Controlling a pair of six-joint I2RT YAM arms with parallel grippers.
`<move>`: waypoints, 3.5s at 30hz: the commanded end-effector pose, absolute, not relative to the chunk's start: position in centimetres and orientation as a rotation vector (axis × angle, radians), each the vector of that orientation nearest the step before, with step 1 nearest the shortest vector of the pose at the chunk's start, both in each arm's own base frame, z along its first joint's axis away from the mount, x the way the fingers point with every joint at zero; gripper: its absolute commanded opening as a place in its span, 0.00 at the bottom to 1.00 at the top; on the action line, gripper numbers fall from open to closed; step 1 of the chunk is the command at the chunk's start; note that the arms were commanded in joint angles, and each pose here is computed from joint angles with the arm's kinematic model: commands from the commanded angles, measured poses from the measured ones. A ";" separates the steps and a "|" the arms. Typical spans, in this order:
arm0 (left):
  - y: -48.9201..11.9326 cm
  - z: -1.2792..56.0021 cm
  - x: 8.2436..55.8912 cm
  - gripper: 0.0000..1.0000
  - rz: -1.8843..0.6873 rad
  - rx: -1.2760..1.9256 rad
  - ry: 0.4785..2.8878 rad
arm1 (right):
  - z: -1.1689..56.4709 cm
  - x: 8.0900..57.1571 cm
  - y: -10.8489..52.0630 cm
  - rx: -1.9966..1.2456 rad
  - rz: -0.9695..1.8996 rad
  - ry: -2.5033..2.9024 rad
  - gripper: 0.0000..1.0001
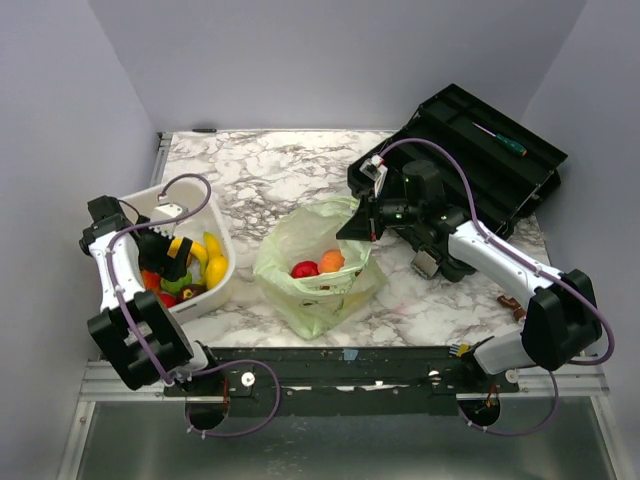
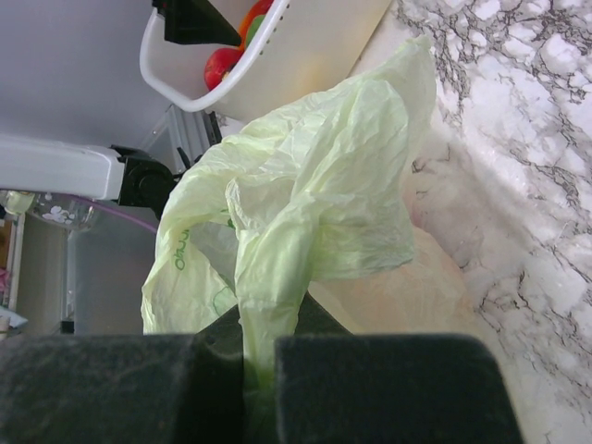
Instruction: Place the fake fruits into the plastic bag and tie a complex knot
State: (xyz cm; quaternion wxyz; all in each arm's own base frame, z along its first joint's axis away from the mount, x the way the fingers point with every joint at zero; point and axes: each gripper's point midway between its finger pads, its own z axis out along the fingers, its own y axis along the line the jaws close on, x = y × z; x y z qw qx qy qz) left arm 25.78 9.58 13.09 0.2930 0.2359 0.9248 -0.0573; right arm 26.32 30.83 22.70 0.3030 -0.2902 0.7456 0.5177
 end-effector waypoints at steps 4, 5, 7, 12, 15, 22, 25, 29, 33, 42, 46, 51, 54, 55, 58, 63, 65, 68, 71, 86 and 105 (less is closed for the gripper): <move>12.9 7.3 24.8 0.98 -0.045 0.684 2.650 | 22.7 25.8 30.3 -0.778 1.373 1.971 0.01; 12.9 6.8 24.7 0.98 -0.059 0.682 2.665 | 22.6 25.8 30.3 -0.780 1.371 1.974 0.01; 12.8 5.7 24.3 0.97 -0.085 0.672 2.699 | 22.5 25.9 30.3 -0.783 1.370 1.975 0.01; 12.7 6.1 25.3 0.78 -0.102 0.639 2.678 | 22.3 26.0 30.4 -0.780 1.373 1.981 0.01; 11.6 9.0 26.3 0.61 -0.162 0.614 2.609 | 22.3 26.0 30.4 -0.780 1.376 1.980 0.01; 9.1 18.8 28.7 0.46 -0.231 0.526 2.393 | 22.5 26.2 30.5 -0.780 1.374 1.976 0.01; 6.3 22.9 29.4 0.46 -0.311 0.565 2.272 | 22.6 26.1 30.5 -0.785 1.377 1.972 0.01; 4.8 24.2 30.6 0.74 -0.279 0.556 2.272 | 22.8 26.1 30.5 -0.790 1.371 1.968 0.01; 7.2 21.0 30.3 0.95 -0.189 0.495 2.362 | 22.9 26.1 30.3 -0.796 1.358 1.968 0.01; 11.4 13.4 29.3 0.98 -0.109 0.243 2.524 | 22.5 25.9 30.3 -0.792 1.368 1.975 0.01; 12.8 9.3 29.4 0.98 -0.079 0.081 2.628 | 22.5 25.8 30.3 -0.795 1.363 1.975 0.01; 14.7 6.9 30.2 0.97 0.005 0.000 2.654 | 22.2 25.7 30.2 -0.796 1.364 1.984 0.01; 15.0 5.7 30.4 0.94 0.010 -0.025 2.667 | 22.2 25.7 30.2 -0.795 1.361 1.985 0.01; 15.1 5.4 30.5 0.92 0.010 -0.035 2.671 | 22.1 25.7 30.2 -0.795 1.360 1.985 0.01; 15.2 4.3 30.7 0.87 -0.005 -0.041 2.686 | 22.0 25.7 30.2 -0.794 1.362 1.991 0.01; 14.0 4.9 30.7 0.69 -0.076 0.006 2.663 | 21.9 25.8 30.2 -0.795 1.365 1.993 0.01; 13.2 7.0 30.7 0.65 -0.101 0.036 2.613 | 22.0 25.9 30.3 -0.796 1.365 1.992 0.01; 12.2 11.3 30.7 0.63 -0.098 0.096 2.506 | 21.9 25.9 30.3 -0.799 1.367 1.992 0.01; 9.9 16.7 30.6 0.58 -0.115 0.232 2.381 | 21.9 25.9 30.4 -0.804 1.368 1.987 0.01; -21.8 24.8 25.0 0.70 -0.484 1.438 1.533 | 22.7 25.9 30.7 -0.835 1.395 1.971 0.01; -25.9 21.6 21.6 0.98 -0.589 1.638 1.567 | 23.0 24.5 30.0 -0.915 1.372 1.911 0.01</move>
